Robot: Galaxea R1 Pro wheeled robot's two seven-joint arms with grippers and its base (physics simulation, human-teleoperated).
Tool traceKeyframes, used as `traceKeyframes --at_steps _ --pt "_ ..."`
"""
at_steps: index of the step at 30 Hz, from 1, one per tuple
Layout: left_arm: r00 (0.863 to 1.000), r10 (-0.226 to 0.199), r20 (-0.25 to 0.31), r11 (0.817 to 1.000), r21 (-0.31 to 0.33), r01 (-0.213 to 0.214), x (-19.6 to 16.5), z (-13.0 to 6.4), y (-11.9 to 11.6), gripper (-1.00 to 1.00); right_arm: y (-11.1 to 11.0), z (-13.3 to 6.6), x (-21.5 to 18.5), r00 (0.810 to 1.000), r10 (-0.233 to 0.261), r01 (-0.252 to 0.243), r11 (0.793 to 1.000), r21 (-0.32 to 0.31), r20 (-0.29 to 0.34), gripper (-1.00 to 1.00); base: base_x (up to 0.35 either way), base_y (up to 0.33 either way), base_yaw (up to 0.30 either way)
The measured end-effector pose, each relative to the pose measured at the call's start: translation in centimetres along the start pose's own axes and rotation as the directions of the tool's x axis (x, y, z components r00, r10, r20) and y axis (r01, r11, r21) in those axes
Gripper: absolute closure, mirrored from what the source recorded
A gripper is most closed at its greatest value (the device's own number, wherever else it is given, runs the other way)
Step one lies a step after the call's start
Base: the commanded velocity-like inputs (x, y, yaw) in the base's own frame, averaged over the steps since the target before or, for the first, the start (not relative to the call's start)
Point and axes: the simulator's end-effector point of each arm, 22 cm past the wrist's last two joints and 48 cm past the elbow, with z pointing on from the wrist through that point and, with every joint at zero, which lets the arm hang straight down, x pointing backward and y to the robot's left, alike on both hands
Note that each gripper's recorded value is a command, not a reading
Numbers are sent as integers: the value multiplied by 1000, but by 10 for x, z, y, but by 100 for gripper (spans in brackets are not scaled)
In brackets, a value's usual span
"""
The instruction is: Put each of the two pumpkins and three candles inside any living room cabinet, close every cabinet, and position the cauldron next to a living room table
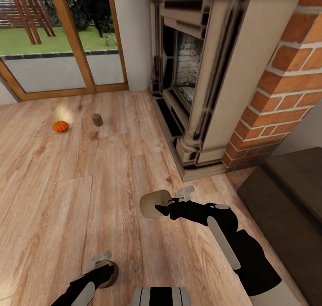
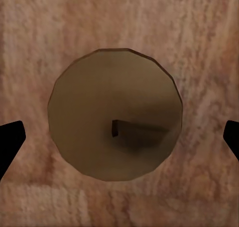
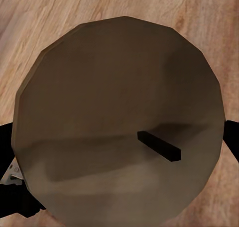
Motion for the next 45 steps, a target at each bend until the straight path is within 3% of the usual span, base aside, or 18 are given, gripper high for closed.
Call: traceKeyframes --at_steps 45 --pt "1000 2 -12 1000 -6 -2 6 4 2 -100 -6 5 9 1000 8 -8 1000 6 -17 100 23 17 0"
